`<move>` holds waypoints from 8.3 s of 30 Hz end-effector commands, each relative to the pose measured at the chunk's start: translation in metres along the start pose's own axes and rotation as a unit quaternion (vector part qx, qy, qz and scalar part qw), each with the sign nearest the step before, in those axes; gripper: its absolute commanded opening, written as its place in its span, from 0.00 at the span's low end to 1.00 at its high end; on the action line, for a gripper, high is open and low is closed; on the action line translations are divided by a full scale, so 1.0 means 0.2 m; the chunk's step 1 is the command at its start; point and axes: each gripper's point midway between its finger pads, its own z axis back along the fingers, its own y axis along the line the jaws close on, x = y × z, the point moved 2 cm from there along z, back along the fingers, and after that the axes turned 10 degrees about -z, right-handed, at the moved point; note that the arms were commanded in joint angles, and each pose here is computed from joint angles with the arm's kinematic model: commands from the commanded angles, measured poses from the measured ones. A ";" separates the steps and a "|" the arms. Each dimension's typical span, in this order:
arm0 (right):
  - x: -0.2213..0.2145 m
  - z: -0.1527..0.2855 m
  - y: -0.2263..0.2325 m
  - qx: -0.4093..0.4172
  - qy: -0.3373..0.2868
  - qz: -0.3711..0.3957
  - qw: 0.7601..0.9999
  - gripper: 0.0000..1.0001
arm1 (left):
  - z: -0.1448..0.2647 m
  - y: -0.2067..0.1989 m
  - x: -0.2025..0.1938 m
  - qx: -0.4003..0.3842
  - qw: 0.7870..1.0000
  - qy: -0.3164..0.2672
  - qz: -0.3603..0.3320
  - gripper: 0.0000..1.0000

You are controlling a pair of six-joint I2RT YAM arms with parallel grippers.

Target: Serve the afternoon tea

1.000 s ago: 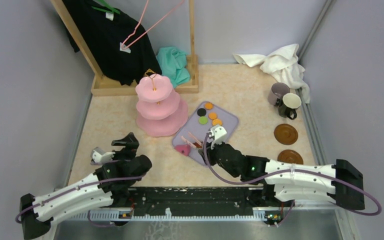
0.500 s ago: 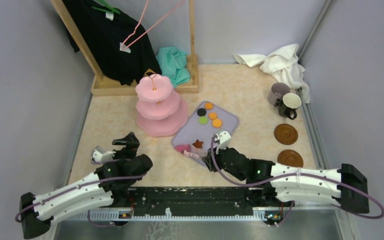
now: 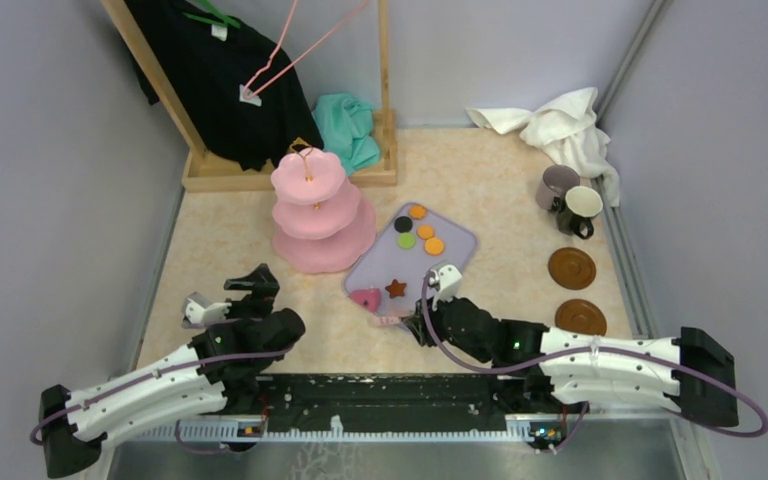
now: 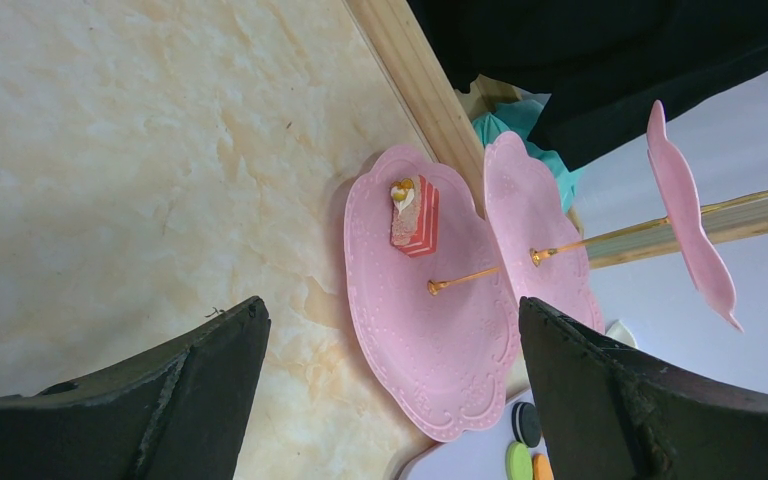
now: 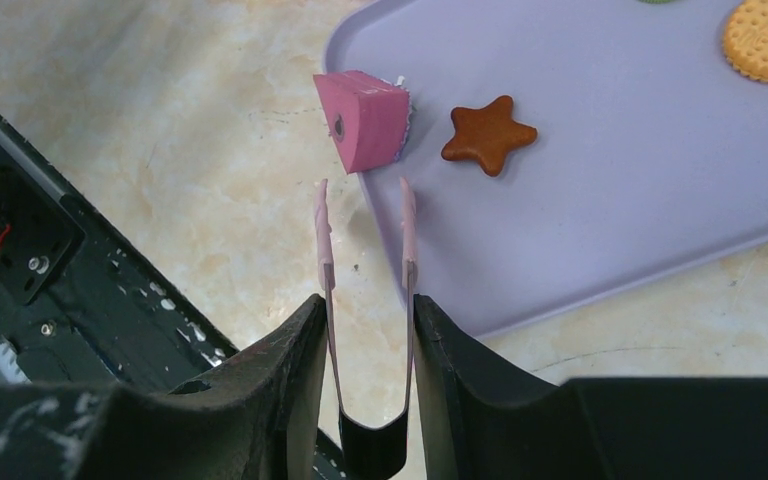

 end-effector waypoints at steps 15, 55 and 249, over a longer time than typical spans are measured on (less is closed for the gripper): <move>-0.16 -0.06 0.01 0.026 0.020 -0.063 0.997 0.36 | 0.00 0.03 0.03 -0.001 0.999 -0.019 -0.027 0.99; -0.08 -0.15 0.10 0.064 -0.010 -0.060 0.996 0.15 | -0.01 0.06 0.01 0.002 1.000 -0.011 -0.026 0.99; 0.42 -0.72 -0.18 -0.019 -0.092 -0.009 0.996 0.32 | -0.02 0.14 -0.01 0.005 1.000 -0.017 -0.023 0.99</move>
